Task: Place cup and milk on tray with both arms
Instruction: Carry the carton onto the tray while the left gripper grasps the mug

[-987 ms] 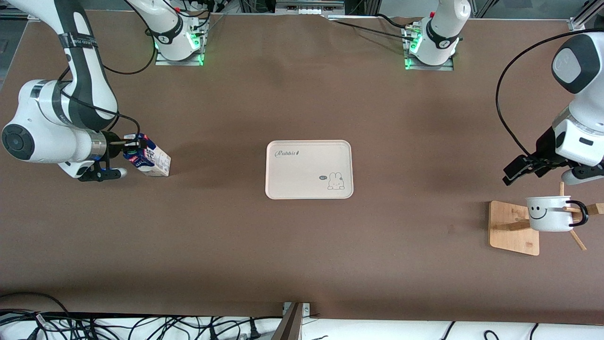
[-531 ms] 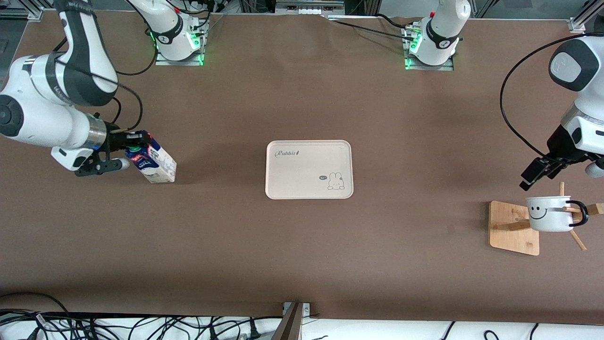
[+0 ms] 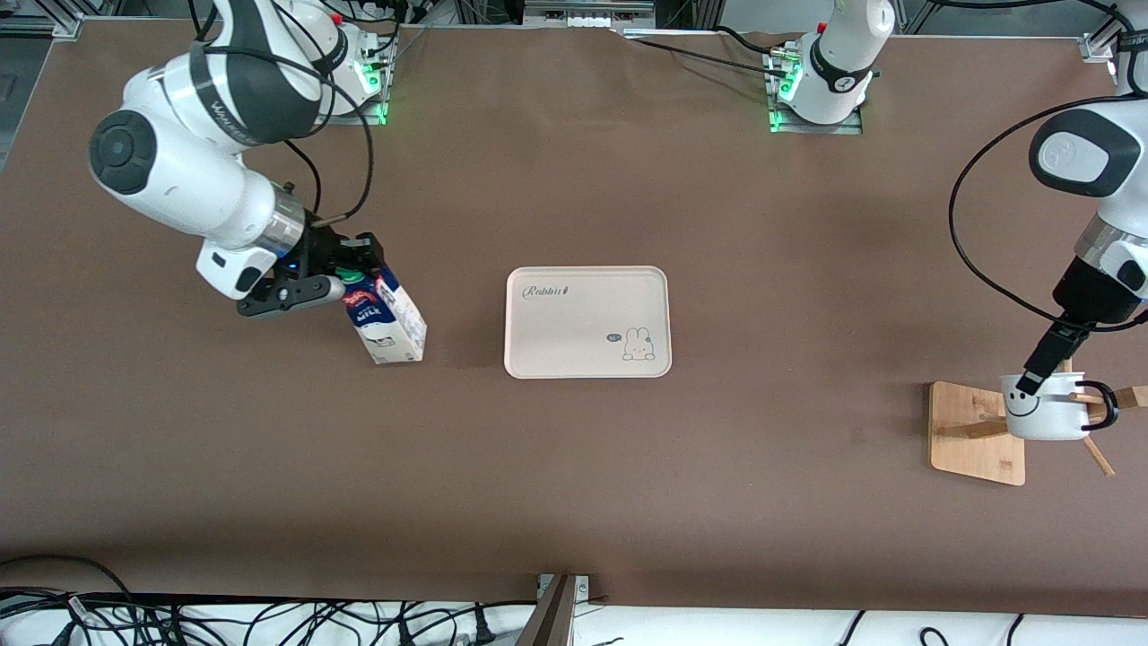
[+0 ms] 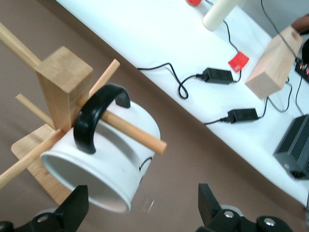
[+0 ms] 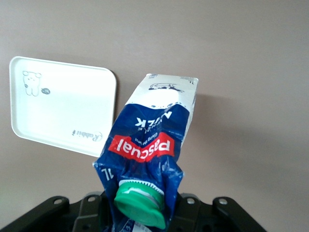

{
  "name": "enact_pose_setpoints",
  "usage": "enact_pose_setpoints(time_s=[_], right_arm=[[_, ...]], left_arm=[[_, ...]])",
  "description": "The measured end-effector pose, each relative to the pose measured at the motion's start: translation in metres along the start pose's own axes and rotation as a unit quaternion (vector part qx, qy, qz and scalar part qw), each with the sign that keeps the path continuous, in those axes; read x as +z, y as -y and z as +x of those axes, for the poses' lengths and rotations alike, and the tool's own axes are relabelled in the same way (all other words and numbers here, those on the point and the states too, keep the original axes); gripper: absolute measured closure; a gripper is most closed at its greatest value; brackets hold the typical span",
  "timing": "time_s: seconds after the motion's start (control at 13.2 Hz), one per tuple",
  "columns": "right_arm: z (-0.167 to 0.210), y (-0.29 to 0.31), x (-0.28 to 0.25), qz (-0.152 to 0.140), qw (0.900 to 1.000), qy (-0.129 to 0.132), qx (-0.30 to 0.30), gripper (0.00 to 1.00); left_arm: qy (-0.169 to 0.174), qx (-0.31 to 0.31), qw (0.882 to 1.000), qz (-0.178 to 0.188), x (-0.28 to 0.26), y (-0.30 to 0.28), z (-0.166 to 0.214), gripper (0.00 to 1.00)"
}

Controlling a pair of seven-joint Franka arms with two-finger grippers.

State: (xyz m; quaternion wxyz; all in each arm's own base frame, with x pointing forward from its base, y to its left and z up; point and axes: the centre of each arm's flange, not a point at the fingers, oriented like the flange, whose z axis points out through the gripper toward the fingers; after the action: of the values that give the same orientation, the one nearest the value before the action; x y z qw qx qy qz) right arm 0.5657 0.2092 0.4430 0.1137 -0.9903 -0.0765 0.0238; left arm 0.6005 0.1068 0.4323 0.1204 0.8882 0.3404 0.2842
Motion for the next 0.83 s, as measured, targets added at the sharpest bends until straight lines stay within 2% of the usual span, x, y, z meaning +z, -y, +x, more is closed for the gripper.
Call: enact_pose_setpoints(time_s=[0.15,0.46,0.83], right_arm=[[-0.003,0.031,0.014,0.001,1.000,0.001,0.008,0.66],[-0.022,0.096,0.044,-0.003,1.000,0.023,0.008,0.66],[-0.039,0.174,0.087,-0.001,0.999,0.032,0.002,0.66]], left_arm=[[-0.005,-0.014,1.000,-0.003,0.007,0.004,0.000,0.00],[0.003,-0.068,0.998,-0.016,0.014,0.011,-0.001,0.00],[0.012,-0.076,0.997,-0.011,0.026,0.016,-0.006,0.00]])
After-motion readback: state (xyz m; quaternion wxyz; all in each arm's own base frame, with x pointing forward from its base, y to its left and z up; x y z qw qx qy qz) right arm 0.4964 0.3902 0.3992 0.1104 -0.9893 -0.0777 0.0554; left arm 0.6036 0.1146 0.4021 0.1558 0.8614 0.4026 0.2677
